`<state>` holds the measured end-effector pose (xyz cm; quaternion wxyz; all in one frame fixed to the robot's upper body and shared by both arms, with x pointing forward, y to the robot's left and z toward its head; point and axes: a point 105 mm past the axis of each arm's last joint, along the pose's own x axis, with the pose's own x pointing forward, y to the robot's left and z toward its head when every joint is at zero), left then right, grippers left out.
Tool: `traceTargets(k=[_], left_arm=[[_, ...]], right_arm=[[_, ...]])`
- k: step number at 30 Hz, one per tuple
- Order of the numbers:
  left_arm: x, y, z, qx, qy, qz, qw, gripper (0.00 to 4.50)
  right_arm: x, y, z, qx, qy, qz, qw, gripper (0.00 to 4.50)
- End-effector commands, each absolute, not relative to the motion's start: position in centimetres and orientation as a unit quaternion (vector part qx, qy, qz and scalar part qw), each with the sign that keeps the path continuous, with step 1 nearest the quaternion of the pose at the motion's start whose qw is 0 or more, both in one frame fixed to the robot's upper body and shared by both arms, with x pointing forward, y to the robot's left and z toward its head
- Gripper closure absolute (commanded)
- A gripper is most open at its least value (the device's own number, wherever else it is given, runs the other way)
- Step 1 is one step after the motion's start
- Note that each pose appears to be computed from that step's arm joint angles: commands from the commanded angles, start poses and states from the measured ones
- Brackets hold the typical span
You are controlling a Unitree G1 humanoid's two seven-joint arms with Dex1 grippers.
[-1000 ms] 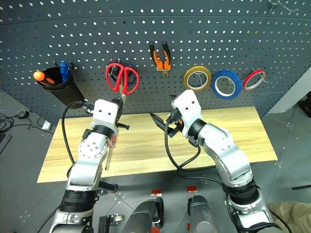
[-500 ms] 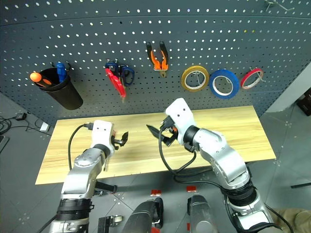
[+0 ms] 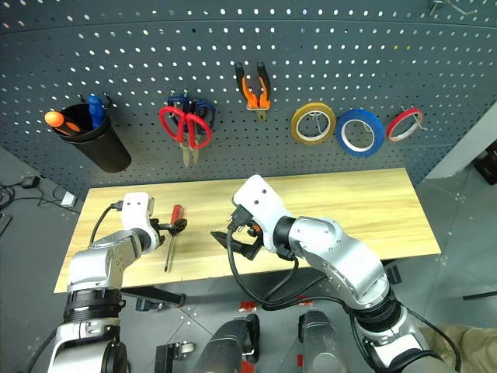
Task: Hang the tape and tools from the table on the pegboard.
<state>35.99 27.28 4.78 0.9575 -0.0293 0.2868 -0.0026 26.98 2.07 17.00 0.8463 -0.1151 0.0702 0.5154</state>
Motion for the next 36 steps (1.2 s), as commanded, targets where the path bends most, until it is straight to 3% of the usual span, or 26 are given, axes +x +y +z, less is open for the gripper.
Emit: traceTargets(k=[1, 9, 13, 22, 27, 36], left_arm=[[36.4, 28.4, 5.3, -0.022, 0.281, 0.015, 0.959, 0.01], [37.5, 28.3, 4.0, -0.027, 0.310, 0.002, 0.950, 0.01], [37.7, 28.5, 3.7, -0.024, 0.312, 0.002, 0.950, 0.79], [37.9, 29.4, 4.4, 0.001, 0.284, -0.003, 0.959, 3.63], [36.8, 30.3, 6.2, 0.034, 0.248, -0.009, 0.968, 3.64], [31.6, 30.9, 14.6, 0.131, 0.022, 0.052, 0.990, 3.64]], right_arm=[[25.4, 2.8, 17.9, -0.123, 0.058, 0.552, 0.822, 0.00], [24.5, 3.5, 17.5, -0.150, 0.068, 0.578, 0.799, 0.00], [24.6, 3.5, 17.3, -0.158, 0.069, 0.577, 0.799, 0.00], [25.6, 3.3, 17.1, -0.167, 0.062, 0.566, 0.805, 0.00], [26.3, 3.1, 17.3, -0.174, 0.048, 0.560, 0.809, 0.00], [27.3, 2.2, 19.4, -0.169, -0.032, 0.530, 0.831, 0.00]])
